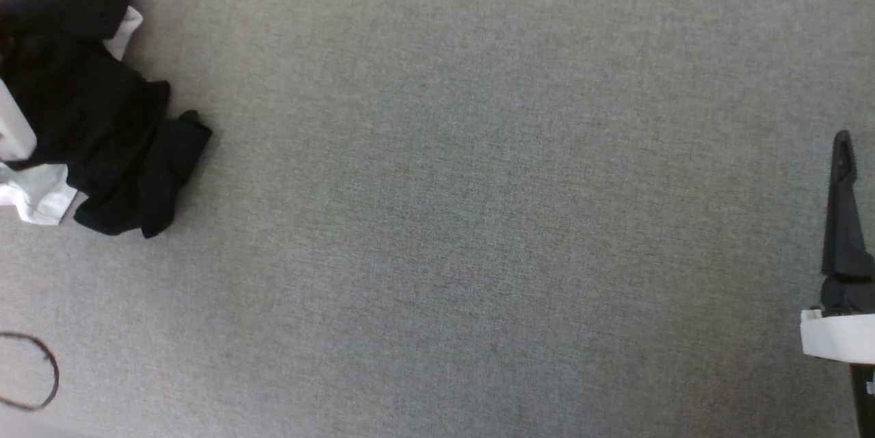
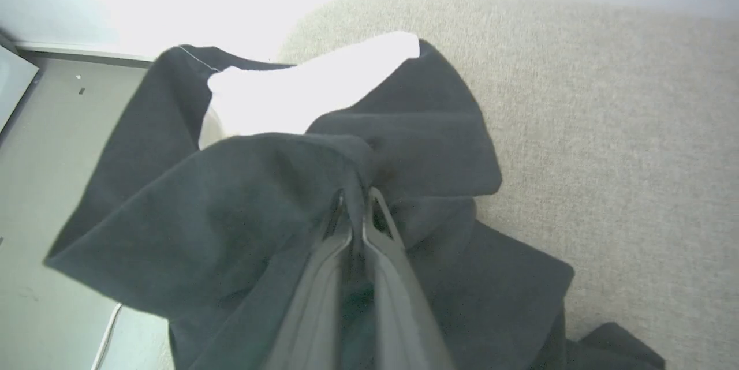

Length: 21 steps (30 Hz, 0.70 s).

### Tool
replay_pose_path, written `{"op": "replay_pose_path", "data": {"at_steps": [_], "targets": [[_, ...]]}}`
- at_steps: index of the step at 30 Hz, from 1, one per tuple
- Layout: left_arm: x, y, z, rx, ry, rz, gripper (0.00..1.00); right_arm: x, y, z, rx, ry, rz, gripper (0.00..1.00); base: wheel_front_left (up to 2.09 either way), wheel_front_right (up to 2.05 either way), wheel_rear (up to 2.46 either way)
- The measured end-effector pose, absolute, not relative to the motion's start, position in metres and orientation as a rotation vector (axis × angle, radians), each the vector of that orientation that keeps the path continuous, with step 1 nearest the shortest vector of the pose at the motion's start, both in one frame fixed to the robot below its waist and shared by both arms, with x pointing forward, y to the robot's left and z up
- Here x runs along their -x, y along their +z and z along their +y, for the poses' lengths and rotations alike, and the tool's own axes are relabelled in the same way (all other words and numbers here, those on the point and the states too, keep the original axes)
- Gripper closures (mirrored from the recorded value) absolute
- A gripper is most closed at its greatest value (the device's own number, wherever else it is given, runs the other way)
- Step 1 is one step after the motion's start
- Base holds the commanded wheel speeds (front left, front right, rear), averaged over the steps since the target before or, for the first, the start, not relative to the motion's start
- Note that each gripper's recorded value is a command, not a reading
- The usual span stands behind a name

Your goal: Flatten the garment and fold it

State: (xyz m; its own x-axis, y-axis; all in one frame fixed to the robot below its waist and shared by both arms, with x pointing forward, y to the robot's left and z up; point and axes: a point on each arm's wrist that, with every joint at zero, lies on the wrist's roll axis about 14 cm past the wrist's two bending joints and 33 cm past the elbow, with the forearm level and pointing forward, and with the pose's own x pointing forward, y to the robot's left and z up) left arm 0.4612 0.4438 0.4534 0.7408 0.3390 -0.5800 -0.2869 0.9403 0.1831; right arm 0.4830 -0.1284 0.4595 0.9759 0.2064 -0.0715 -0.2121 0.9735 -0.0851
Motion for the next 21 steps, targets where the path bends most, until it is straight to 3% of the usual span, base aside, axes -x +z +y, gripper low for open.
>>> {"op": "replay_pose_path", "data": {"at_steps": [9, 21], "targets": [[-0.481, 0.545, 0.444, -0.076, 0.32, 0.376, 1.0, -0.477, 0.478, -0.123, 0.033, 0.223, 0.004, 0.0, 0.0, 0.0, 0.0], [-0.487, 0.737, 0.39, -0.086, 0.177, -0.094, 1.0, -0.454, 0.509, -0.123, -0.054, 0.224, -0.088, 0.0, 0.0, 0.0, 0.0]]}}
